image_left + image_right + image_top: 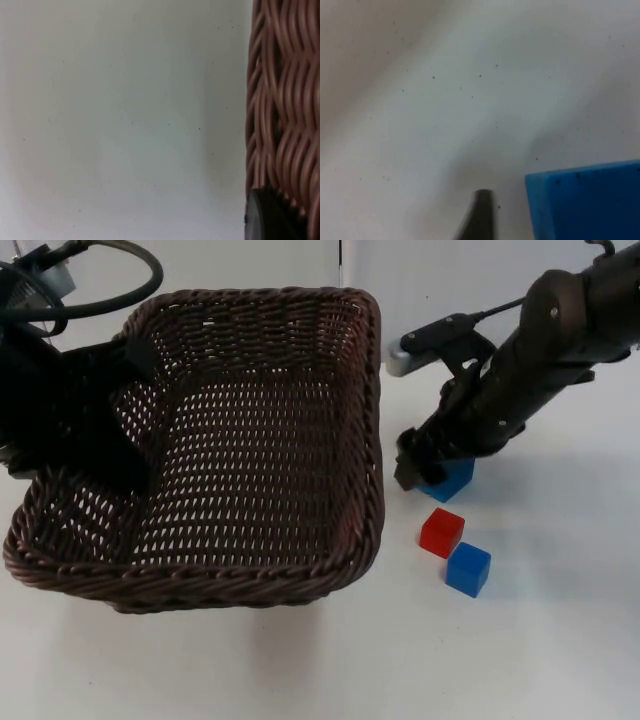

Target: Pick up the basket with the left hand and place the largest block into the basket with the right hand.

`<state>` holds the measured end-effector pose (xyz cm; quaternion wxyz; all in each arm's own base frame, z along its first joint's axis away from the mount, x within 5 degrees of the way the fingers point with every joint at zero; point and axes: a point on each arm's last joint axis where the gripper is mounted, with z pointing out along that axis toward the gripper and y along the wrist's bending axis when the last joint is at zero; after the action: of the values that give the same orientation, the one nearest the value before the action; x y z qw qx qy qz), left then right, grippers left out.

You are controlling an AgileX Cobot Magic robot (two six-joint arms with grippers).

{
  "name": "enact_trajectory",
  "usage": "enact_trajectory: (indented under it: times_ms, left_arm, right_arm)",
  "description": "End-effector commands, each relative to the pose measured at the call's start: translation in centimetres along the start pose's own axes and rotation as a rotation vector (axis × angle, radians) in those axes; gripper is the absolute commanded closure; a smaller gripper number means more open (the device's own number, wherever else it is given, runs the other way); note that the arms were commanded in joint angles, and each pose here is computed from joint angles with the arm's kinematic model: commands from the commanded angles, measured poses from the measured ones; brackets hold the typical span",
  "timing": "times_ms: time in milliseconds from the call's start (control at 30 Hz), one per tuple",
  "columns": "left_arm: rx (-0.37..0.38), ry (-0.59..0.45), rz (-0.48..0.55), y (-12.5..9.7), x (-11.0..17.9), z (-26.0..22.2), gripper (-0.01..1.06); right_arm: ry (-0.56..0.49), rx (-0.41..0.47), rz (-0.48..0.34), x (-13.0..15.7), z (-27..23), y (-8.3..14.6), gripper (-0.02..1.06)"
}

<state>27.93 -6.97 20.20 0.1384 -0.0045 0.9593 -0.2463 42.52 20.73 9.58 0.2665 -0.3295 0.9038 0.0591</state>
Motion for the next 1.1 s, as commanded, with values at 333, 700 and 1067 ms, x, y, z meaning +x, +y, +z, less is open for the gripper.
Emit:
enact_trajectory:
  times_ms: [333, 700, 1067]
  left_arm:
    - [0.006, -0.037, -0.009, -0.3, -0.2, -0.5, 1.05]
    - [0.001, -0.034, -0.002, -0.2, -0.2, -0.5, 1.05]
    - [0.003, -0.032, -0.003, -0.2, -0.2, -0.5, 1.05]
  right_arm:
    - [-0.136, 0.029, -0.012, -3.8, -6.8, -0.4, 1.04]
    - [-0.263, 0.054, -0.059, -6.6, -19.1, -0.1, 1.04]
    - [-0.355, 0.074, -0.065, -7.1, -23.9, 0.1, 1.05]
